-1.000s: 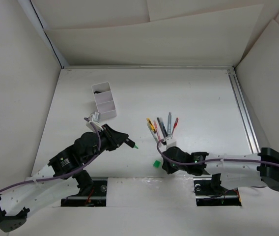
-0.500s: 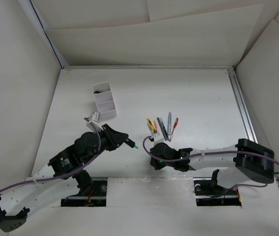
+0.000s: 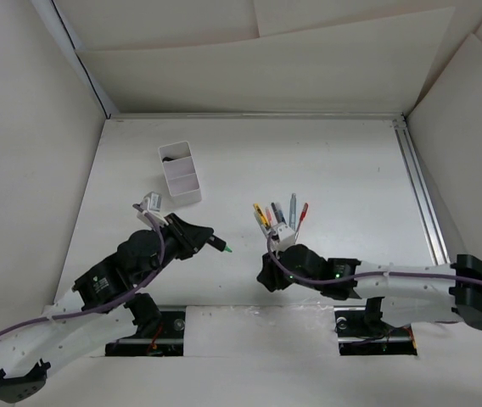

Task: Sort the stationery into containers
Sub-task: Move the pen cap to the center of the board, then close the pen cap on the pen.

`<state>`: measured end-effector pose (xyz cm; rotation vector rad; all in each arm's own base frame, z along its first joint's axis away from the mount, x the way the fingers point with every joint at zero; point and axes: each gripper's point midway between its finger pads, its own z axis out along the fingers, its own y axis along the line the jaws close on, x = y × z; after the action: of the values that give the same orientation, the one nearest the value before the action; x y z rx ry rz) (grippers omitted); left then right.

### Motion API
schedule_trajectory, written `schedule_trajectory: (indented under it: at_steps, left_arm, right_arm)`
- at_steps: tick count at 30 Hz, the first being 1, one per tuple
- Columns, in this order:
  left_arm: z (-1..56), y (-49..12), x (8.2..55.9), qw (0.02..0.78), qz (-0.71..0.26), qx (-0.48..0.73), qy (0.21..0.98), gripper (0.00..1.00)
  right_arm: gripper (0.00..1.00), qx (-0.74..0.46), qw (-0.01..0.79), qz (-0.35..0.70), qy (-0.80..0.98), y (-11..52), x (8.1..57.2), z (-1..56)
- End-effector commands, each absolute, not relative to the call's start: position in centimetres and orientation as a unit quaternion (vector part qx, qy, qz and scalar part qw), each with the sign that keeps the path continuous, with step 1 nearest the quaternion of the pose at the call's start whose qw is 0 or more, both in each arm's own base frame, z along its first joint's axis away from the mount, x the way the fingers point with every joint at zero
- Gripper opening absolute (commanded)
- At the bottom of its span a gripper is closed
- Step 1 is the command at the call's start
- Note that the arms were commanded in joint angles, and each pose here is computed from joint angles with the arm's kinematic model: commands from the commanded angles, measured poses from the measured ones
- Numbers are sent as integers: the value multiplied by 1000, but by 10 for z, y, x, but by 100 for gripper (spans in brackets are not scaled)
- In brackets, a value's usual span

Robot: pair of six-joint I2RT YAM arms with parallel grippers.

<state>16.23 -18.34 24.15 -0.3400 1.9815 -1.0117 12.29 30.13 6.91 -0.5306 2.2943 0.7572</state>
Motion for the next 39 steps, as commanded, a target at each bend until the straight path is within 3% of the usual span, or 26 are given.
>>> schedule_trajectory:
  at_steps: [1,6,15,24,25,26,35,39]
  left_arm:
    - [260,-177,165,448,-411,-150,780,0]
    - [262,-180,168,447,-409,-149,781,0]
    - [268,-180,166,448,-413,-144,780,0]
    - [271,-181,166,450,-417,-144,777,0]
    - [271,-180,167,452,-415,-147,776,0]
    - [271,-178,166,452,-415,-147,776,0]
    - [271,-178,166,452,-415,-147,776,0]
    - [271,-178,166,452,-415,-147,776,0]
  right_arm:
    - [51,-228,358,276,862,290,126,77]
    - [69,-288,349,201,869,278,131,55]
    - [75,-312,311,161,883,284,131,28]
    - [69,-324,304,120,888,290,141,11]
    - [61,-326,300,115,889,288,140,7]
    - [58,-327,297,118,889,289,139,6]
    - [69,-318,285,158,891,288,126,15]
    - [64,-320,279,158,891,288,124,13]
